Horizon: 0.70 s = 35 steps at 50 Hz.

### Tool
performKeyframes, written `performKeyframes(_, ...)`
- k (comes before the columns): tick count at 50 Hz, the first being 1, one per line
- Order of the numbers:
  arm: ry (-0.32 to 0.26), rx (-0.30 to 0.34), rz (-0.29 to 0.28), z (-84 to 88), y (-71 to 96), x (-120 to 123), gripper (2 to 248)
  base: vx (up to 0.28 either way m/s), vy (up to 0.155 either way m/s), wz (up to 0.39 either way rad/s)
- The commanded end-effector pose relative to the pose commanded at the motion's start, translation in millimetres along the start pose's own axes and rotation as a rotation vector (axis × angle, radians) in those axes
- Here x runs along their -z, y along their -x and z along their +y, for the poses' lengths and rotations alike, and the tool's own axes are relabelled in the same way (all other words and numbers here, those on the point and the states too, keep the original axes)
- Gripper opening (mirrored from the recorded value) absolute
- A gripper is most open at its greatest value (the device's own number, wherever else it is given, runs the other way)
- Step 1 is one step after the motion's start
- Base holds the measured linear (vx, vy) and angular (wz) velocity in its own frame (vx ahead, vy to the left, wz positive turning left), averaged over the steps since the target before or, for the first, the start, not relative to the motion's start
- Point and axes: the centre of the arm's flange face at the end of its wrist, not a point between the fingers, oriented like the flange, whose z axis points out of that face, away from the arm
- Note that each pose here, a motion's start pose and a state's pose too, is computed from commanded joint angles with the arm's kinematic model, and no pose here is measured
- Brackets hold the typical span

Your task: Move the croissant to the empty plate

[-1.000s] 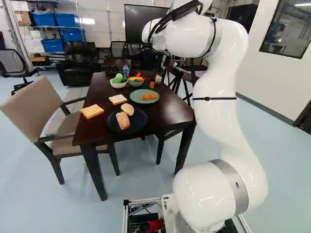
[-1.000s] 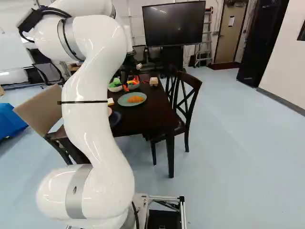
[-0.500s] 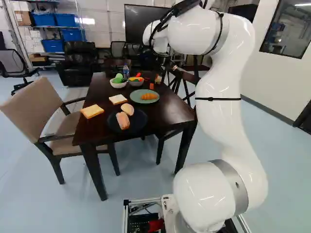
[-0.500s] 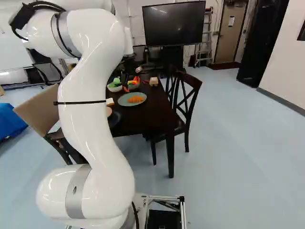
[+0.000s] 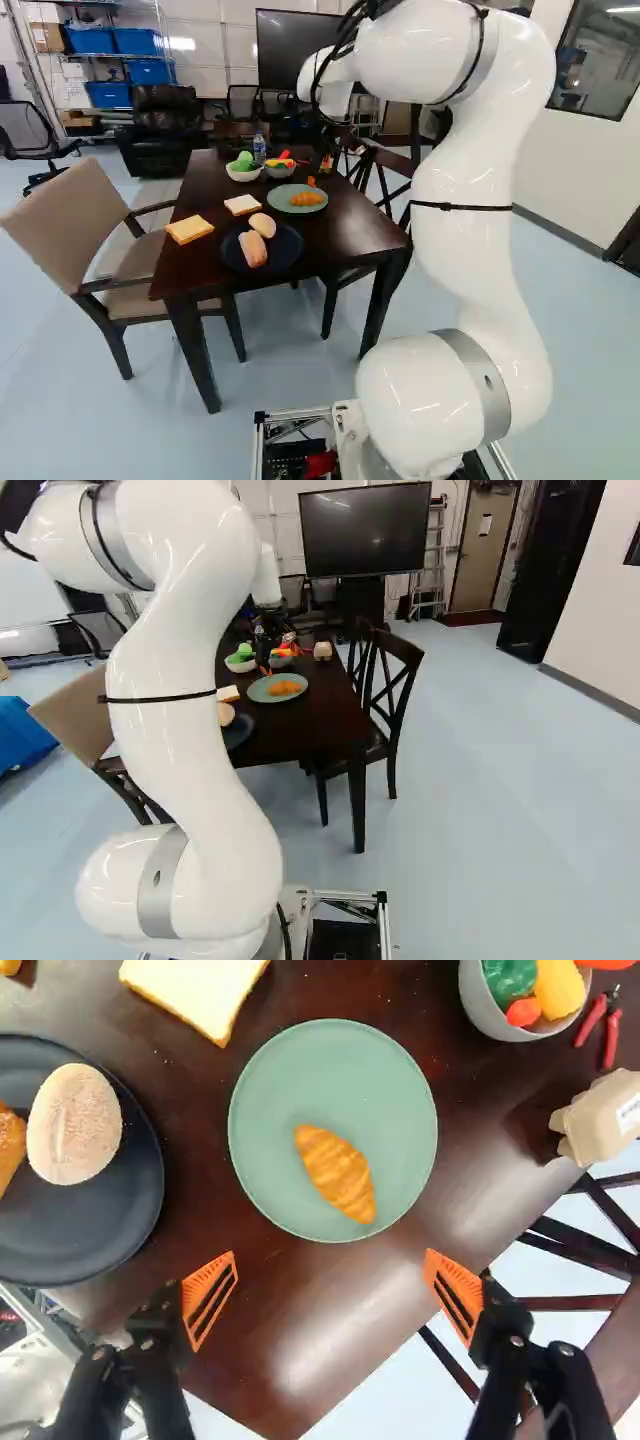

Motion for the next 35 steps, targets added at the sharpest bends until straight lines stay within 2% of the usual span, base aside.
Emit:
performKeyframes(19,0.094,-0.125,0.056,-23.8,24.9,-9.1,247,0.0,0.0,0.0)
performKeyframes(35,0.184,-0.251,0.124,-52.4,52.2,-17.9,247,0.0,0.0,0.0)
